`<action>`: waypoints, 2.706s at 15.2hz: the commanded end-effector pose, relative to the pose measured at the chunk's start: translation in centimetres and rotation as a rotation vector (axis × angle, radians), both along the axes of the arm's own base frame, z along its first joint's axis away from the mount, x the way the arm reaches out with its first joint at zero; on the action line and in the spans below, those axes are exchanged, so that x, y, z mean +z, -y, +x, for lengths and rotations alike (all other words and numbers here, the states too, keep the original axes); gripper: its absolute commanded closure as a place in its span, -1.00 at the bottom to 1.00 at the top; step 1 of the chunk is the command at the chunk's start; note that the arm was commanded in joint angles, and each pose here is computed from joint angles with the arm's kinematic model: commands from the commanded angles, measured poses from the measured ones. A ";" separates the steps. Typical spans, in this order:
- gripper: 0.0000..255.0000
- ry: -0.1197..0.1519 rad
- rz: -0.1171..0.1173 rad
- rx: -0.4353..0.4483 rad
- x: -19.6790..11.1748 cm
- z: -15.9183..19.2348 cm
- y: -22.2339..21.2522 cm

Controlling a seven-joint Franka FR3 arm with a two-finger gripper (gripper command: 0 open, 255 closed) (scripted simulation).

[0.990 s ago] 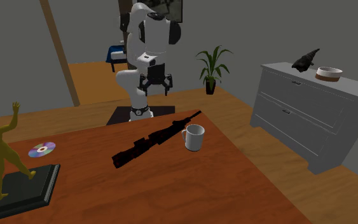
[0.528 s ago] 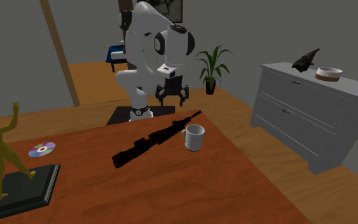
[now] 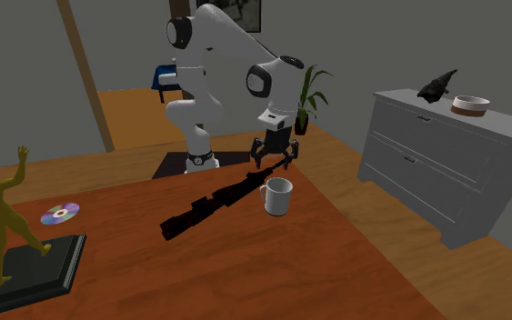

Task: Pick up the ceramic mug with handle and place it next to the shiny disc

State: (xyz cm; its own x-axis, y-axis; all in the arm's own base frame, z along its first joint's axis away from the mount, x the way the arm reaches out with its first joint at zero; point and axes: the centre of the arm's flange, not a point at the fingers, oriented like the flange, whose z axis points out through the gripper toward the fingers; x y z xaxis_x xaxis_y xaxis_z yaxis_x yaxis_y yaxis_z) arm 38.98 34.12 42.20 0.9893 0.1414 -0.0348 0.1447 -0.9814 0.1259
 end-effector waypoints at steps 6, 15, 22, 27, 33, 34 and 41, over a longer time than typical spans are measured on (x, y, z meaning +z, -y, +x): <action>-1.00 0.030 -0.023 -0.002 -3.7 2.5 -6.9; -1.00 0.030 -0.023 -0.002 -7.7 2.6 -6.3; 1.00 0.030 -0.023 -0.002 -7.7 2.6 -6.3; 1.00 0.030 -0.023 -0.002 -7.7 2.6 -6.3; 1.00 0.030 -0.023 -0.002 -6.6 2.6 -6.3; 1.00 0.030 -0.023 -0.002 -6.1 2.6 -6.3; 1.00 0.030 -0.023 -0.002 -2.4 2.6 -6.3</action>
